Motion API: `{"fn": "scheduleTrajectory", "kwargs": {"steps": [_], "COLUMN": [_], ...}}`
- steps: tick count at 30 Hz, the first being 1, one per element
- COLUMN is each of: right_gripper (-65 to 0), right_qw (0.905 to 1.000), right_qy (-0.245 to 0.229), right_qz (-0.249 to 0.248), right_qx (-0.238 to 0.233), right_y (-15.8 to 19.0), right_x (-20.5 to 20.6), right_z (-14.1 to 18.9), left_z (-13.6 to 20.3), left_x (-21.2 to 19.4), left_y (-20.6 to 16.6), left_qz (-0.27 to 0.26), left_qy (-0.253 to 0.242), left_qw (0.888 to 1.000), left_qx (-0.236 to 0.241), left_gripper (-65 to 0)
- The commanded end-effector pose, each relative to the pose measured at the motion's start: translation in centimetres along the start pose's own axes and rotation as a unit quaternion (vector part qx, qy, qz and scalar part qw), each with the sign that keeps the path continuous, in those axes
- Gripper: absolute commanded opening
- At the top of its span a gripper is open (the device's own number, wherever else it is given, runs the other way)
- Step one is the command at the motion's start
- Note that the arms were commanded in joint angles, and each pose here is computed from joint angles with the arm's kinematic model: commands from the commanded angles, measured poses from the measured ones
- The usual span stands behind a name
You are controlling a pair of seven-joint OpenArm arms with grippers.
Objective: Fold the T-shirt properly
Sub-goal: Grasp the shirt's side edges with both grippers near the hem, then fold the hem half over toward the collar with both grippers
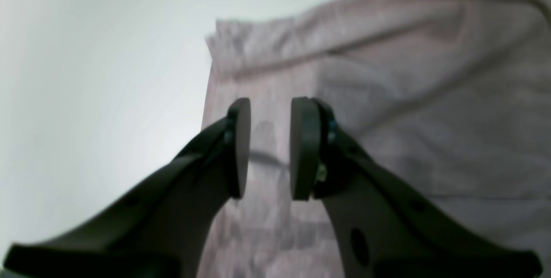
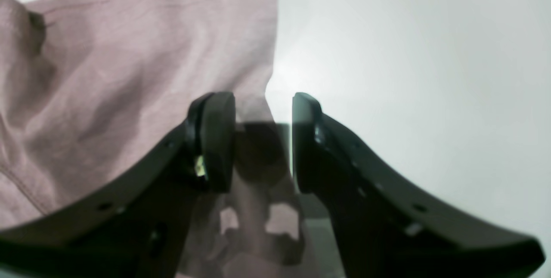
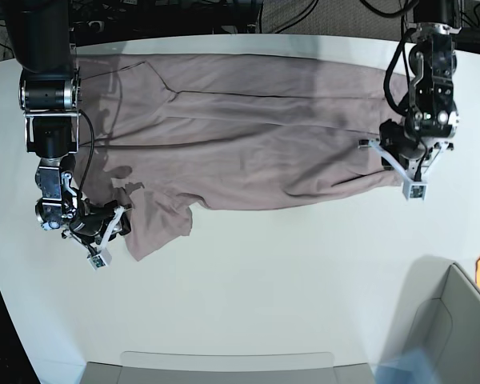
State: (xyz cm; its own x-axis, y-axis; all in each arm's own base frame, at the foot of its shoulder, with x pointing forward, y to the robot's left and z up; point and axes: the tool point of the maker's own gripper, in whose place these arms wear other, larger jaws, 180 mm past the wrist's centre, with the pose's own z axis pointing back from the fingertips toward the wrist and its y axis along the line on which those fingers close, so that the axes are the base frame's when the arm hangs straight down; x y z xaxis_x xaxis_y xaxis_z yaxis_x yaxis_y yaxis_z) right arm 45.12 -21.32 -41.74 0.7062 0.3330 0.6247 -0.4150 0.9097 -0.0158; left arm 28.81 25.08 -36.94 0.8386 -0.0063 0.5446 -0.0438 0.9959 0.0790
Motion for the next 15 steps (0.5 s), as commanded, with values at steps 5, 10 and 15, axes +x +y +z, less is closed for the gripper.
{"fn": "scheduleTrajectory", "kwargs": {"steps": [5, 10, 15], "right_gripper": [-42.5, -42.5, -42.5], "right_qw": [0.9999, 0.9999, 0.9999], "right_qy": [0.005, 0.005, 0.006], "right_qz": [0.007, 0.007, 0.006], "right_qx": [-0.008, -0.008, -0.008], "right_y": [-0.9, -0.9, -0.8], "right_x": [0.4, 0.4, 0.4], "right_z": [0.5, 0.5, 0.5], "left_z": [-2.6, -4.1, -5.5], "left_x": [3.8, 3.6, 1.8], "left_y": [1.8, 2.2, 3.1], "left_qz": [-0.022, -0.055, -0.051], "left_qy": [-0.008, 0.023, 0.062], "left_qw": [0.999, 0.998, 0.996], "left_qx": [0.024, 0.035, 0.044], "left_gripper": [-47.9, -47.9, -47.8]}}
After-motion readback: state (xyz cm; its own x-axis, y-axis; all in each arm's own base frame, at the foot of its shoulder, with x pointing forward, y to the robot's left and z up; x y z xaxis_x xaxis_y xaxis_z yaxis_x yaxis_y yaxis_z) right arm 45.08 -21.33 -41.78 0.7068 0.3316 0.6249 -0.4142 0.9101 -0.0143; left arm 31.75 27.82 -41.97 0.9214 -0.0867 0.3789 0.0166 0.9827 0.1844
